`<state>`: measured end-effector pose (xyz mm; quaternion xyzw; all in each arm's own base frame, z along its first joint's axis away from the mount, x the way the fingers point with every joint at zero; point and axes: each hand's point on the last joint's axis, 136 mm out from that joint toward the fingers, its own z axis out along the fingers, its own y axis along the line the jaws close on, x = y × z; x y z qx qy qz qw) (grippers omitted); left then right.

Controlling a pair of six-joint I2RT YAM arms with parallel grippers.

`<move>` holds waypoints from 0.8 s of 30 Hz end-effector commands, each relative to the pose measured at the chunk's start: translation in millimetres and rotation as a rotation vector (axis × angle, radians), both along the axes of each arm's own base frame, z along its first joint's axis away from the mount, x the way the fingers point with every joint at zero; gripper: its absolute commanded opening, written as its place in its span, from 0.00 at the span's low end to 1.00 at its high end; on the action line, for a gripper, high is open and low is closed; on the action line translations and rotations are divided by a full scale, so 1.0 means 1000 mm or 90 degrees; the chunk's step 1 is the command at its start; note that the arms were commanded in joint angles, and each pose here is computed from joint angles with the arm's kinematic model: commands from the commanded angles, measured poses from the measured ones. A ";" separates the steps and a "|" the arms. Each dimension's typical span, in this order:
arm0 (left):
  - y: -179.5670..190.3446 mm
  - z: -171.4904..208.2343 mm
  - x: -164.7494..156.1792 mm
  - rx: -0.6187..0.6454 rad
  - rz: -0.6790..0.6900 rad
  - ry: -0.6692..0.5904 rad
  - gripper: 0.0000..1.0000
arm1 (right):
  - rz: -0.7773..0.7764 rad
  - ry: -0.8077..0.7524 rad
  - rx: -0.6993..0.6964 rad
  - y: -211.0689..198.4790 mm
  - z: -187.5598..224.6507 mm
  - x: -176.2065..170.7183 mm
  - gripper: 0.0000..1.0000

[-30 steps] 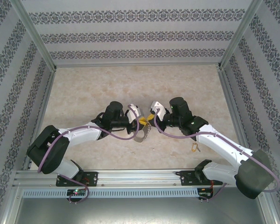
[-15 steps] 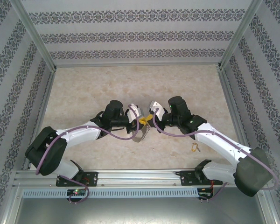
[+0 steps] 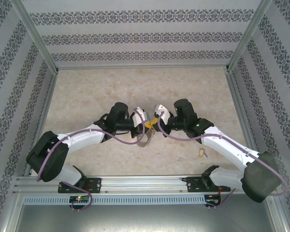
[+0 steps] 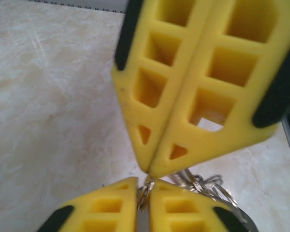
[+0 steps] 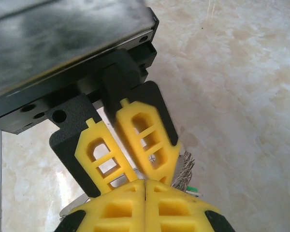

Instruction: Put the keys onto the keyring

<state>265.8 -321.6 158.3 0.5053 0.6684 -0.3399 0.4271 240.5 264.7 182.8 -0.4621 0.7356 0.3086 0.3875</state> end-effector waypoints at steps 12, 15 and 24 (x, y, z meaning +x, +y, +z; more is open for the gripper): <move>-0.005 0.026 0.004 -0.026 -0.009 -0.038 0.00 | 0.002 0.049 -0.018 0.002 -0.006 -0.003 0.09; -0.006 0.027 0.004 -0.027 -0.008 -0.039 0.00 | 0.000 0.054 -0.020 0.001 -0.007 -0.002 0.13; -0.006 0.028 0.004 -0.029 -0.009 -0.038 0.00 | -0.004 0.055 -0.030 0.000 -0.009 0.001 0.00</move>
